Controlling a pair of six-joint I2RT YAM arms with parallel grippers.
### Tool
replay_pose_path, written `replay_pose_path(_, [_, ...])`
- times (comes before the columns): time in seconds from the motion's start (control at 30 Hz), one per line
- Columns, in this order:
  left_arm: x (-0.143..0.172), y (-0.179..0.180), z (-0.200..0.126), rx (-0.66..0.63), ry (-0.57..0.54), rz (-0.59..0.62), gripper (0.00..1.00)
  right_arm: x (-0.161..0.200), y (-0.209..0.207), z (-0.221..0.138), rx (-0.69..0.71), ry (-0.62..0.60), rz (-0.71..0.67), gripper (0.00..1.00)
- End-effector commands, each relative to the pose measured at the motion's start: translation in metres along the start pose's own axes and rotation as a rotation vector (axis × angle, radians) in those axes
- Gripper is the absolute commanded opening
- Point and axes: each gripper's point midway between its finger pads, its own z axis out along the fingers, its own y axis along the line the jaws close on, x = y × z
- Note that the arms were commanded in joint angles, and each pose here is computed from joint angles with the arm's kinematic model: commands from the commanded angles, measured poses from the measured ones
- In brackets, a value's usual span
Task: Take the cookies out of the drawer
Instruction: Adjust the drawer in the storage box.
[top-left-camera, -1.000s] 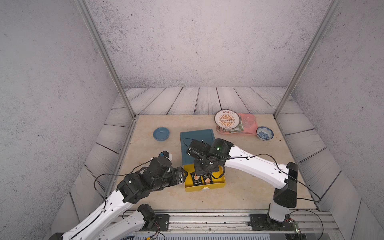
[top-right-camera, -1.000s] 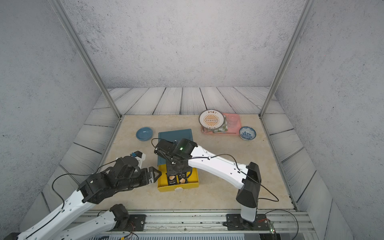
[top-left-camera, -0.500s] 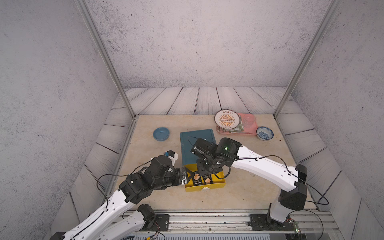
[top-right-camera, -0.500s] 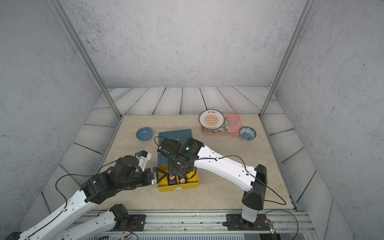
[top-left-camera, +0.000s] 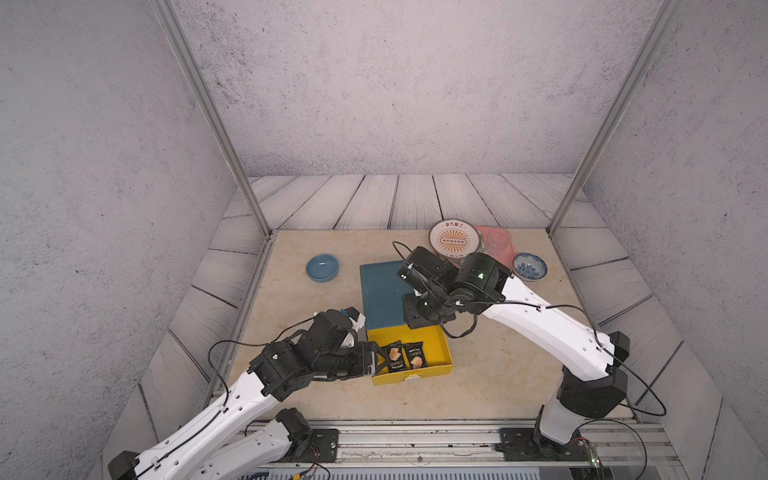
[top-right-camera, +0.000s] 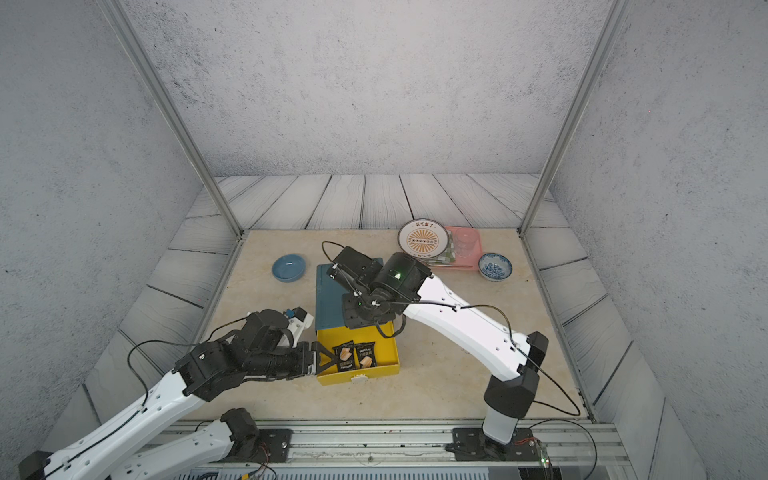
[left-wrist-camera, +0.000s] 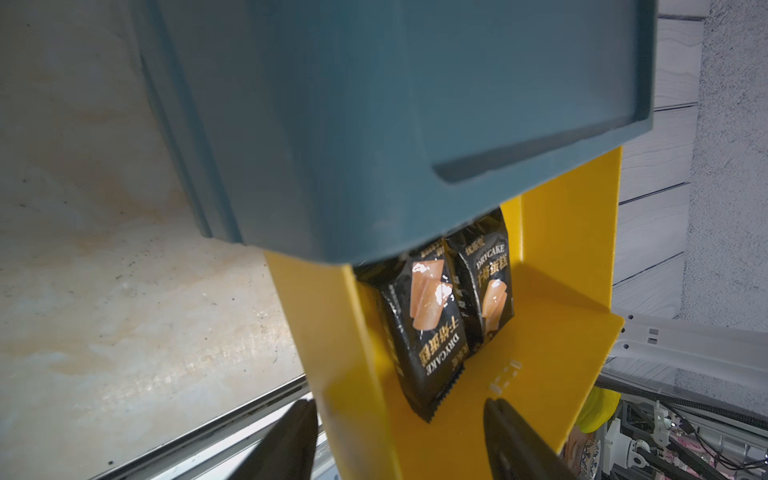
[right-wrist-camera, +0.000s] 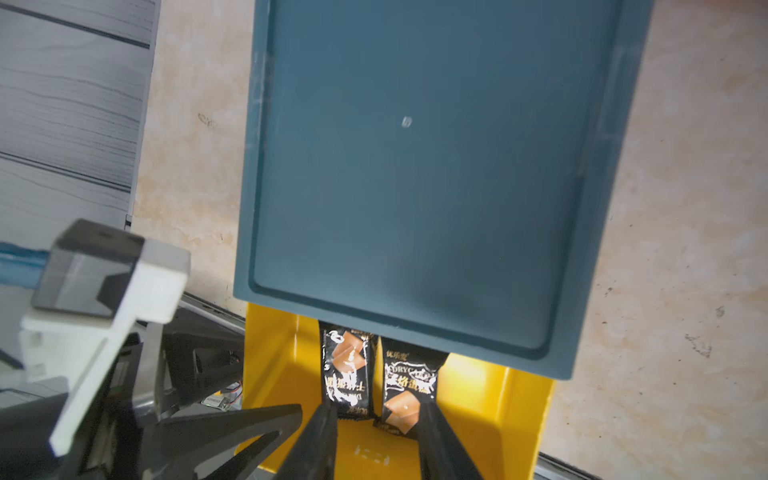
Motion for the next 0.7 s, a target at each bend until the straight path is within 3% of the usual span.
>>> replay_pose_path(0.0, [0.005, 0.005, 0.003, -0.02, 0.02, -0.003, 0.67, -0.006, -0.009, 0.01, 0.047, 0.039, -0.051, 0.39])
replay_pose_path(0.27, [0.002, 0.005, 0.002, -0.028, 0.012, 0.011, 0.55, -0.036, -0.007, 0.03, 0.051, 0.043, -0.077, 0.4])
replay_pose_path(0.67, [0.002, -0.002, -0.005, -0.036, 0.03, 0.009, 0.35, -0.045, 0.01, 0.069, 0.03, 0.091, -0.085, 0.4])
